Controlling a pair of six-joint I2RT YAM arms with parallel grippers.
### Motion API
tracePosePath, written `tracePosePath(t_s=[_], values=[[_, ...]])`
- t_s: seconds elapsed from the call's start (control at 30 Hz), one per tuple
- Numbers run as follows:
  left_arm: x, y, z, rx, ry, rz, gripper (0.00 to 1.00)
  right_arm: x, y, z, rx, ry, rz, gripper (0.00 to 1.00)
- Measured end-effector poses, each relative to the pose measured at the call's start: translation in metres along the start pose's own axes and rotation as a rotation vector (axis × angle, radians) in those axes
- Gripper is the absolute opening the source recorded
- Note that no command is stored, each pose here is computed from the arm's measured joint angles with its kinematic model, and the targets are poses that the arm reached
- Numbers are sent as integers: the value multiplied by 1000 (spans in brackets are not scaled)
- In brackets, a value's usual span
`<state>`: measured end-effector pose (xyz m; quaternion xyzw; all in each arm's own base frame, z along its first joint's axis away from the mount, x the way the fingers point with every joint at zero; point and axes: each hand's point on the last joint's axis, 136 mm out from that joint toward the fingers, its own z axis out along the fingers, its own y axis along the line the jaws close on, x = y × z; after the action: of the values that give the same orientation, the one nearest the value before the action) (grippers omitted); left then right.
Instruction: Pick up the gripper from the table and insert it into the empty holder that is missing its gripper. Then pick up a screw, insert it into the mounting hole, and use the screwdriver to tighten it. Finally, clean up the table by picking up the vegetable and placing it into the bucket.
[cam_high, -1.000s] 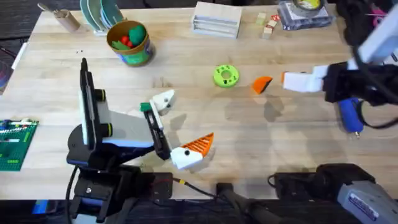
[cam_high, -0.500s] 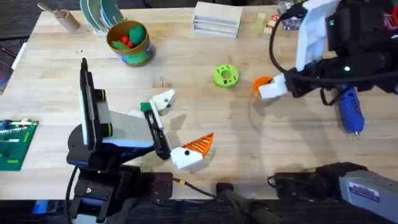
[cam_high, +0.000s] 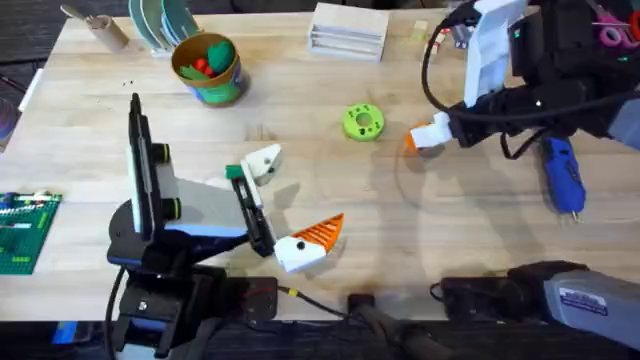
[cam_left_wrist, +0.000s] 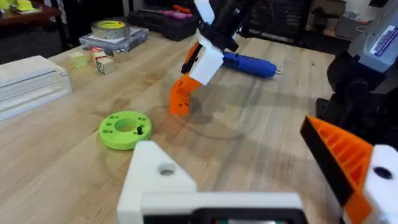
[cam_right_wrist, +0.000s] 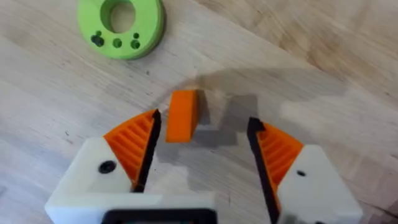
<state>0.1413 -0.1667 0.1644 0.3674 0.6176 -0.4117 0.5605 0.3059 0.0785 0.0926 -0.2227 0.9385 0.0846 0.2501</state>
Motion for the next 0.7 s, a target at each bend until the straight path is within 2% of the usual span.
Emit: tracePosePath(t_s=[0.1,0.23,0.4,0.47,0.5,0.67,0.7], values=[[0,0,0,0,0,0,993,0,1,1,-9,0,-2,801],[0,0,0,0,0,0,993,3,3,5,-19,19,1,775],[0,0,0,0,0,0,993,4,4,7,-26,26,-1,652],[0,0,0,0,0,0,993,4,5,7,-27,25,-3,638],[0,0,0,0,0,0,993,4,5,7,-27,24,-3,589],[0,0,0,0,0,0,993,3,6,7,-34,22,3,133],[0,0,0,0,0,0,993,3,6,7,-33,21,4,17]])
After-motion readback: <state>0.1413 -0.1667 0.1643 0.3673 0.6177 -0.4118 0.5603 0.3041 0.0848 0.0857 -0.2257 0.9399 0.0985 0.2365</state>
